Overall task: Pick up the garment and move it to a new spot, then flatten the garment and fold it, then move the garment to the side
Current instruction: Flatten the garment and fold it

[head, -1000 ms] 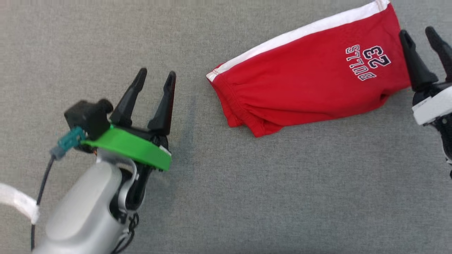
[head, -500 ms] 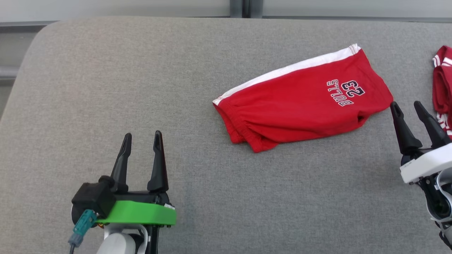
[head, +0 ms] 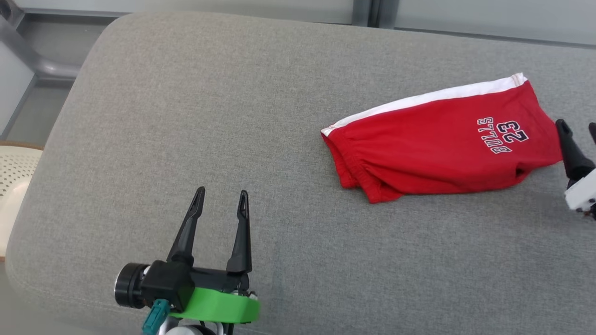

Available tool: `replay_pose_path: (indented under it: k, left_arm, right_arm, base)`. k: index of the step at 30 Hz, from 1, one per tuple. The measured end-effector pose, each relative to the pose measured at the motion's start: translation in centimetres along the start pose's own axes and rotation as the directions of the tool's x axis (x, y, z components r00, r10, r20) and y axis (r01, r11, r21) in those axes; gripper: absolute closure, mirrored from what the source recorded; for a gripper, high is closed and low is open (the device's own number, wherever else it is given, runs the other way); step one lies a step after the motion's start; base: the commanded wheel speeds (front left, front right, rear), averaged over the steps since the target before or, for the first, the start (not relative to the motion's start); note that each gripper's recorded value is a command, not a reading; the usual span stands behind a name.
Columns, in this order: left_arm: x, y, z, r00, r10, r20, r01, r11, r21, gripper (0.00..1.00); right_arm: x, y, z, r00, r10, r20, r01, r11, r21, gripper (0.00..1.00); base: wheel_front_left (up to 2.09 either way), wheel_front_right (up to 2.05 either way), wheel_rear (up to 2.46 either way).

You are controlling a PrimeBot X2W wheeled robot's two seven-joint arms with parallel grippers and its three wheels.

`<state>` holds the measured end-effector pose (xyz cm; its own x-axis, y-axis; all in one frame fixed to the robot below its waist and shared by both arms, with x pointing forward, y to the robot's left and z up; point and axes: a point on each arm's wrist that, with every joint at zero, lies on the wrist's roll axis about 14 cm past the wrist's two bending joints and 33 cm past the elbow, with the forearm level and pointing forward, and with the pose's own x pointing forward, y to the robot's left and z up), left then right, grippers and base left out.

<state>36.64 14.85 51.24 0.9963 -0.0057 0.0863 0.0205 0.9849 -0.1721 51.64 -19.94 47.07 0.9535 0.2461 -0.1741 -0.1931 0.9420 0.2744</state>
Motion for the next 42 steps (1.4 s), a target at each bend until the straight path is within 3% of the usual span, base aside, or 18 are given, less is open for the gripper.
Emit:
replay_pose_path:
  k: [6,12,22,23,24,26,34,42]
  left_arm:
    - [0.6,-0.1,-1.0,1.0,0.003,-0.029,-0.003,1.0,-0.011,0.0]
    - [1.4,0.0,-2.3,0.998,0.009,-0.064,-0.01,1.0,-0.017,0.0]
    - [2.2,0.4,-3.6,0.995,0.018,-0.098,-0.019,1.0,-0.01,0.0]
    - [2.3,0.4,-3.6,0.995,0.018,-0.099,-0.019,1.0,-0.009,0.0]
    - [2.3,0.5,-3.7,0.995,0.018,-0.101,-0.019,1.0,-0.008,0.0]
    - [2.4,0.5,-3.8,0.994,0.018,-0.104,-0.019,1.0,-0.007,0.0]
    - [2.7,-0.1,-3.8,0.995,-0.001,-0.1,-0.001,1.0,-0.013,0.0]
    - [3.0,-1.7,-3.4,0.995,-0.053,-0.081,0.051,0.998,-0.026,0.0]
  right_arm:
    - [3.6,-2.6,-1.4,0.981,-0.075,-0.179,0.072,0.997,-0.022,0.0]
    - [6.3,-3.9,-4.1,0.937,-0.12,-0.328,0.11,0.993,-0.05,0.0]
    - [8.3,-3.6,-8.0,0.892,-0.124,-0.436,0.126,0.992,-0.024,0.0]
    - [8.4,-3.6,-8.1,0.891,-0.123,-0.438,0.125,0.992,-0.023,0.19]
    - [8.5,-3.5,-8.3,0.888,-0.122,-0.444,0.126,0.992,-0.019,0.6]
    - [8.6,-3.3,-8.5,0.885,-0.115,-0.452,0.124,0.992,-0.01,1.0]
    - [7.6,-3.3,-7.9,0.905,-0.106,-0.411,0.113,0.994,-0.006,1.0]
    - [3.5,-6.5,-5.8,0.924,-0.172,-0.34,0.159,0.985,-0.065,1.0]
  base:
    - [0.0,0.0,0.0]
    - [0.0,0.0,0.0]
    - [0.0,0.0,0.0]
    - [0.0,0.0,0.0]
    - [0.0,0.0,0.0]
    - [0.0,0.0,0.0]
    - [0.0,0.0,0.0]
    - [0.0,0.0,0.0]
